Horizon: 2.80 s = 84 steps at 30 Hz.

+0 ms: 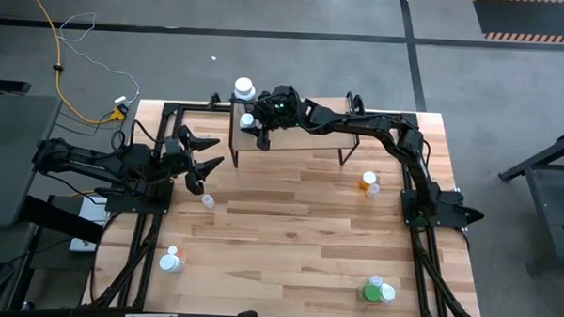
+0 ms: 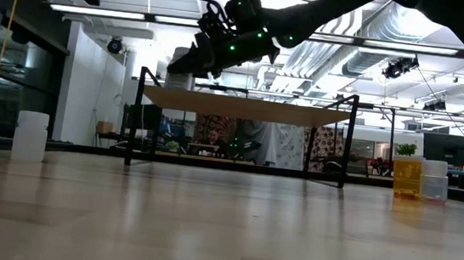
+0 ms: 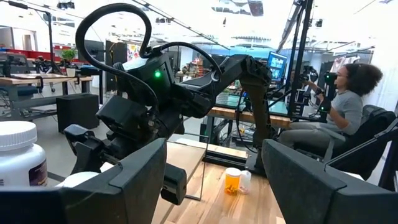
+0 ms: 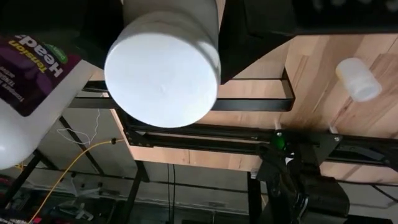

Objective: Pick and place medicine bottles onto shelf by color
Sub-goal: Put the top white blue pill bottle on the shelf, then put the middle white pill bottle on the shelf

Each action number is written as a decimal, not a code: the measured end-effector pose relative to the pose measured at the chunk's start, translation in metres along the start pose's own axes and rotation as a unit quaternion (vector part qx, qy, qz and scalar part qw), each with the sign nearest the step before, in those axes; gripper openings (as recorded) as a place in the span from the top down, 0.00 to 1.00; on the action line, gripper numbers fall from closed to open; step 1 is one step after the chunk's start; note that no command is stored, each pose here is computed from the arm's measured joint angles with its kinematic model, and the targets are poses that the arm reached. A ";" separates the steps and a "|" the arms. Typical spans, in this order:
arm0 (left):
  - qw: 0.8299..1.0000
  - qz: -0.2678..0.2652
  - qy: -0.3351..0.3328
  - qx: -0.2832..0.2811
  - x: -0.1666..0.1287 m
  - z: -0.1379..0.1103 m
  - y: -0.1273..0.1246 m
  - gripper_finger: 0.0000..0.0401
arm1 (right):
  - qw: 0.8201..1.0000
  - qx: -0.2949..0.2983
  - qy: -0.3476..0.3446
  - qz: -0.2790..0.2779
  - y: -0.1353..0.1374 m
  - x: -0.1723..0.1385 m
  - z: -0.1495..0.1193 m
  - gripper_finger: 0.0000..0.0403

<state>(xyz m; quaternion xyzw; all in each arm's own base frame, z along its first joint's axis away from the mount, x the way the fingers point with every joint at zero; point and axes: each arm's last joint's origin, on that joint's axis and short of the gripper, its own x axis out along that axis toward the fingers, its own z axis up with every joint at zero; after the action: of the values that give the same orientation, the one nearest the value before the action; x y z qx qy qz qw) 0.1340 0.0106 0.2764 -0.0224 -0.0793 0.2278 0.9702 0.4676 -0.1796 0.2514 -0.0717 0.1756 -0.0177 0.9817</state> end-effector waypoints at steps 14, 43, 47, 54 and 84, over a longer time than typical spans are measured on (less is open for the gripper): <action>1.000 0.000 0.000 0.004 0.000 0.000 0.000 0.36 | 1.000 0.007 0.017 -0.003 -0.007 -0.010 0.022 0.30; 0.999 0.001 -0.028 0.022 -0.002 0.006 0.001 0.36 | 0.997 0.020 -0.073 -0.022 0.110 -0.192 -0.008 0.30; 0.999 0.001 -0.013 0.037 -0.001 0.003 0.000 0.36 | 0.982 0.016 -0.188 -0.024 0.146 -0.212 -0.027 0.30; 1.000 0.000 0.011 0.027 0.002 -0.003 -0.001 0.36 | 0.960 -0.004 -0.281 -0.014 0.165 -0.224 -0.036 0.30; 0.935 0.093 0.343 0.017 0.026 -0.019 -0.016 0.36 | 0.965 0.017 -0.263 -0.007 0.164 -0.222 -0.035 0.30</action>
<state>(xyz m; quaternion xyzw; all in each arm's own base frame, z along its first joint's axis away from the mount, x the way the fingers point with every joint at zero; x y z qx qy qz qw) 0.1670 0.0079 0.2626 -0.0897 0.2643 0.2967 0.9133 0.2491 -0.0086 0.2710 -0.0587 -0.0894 -0.0077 0.9942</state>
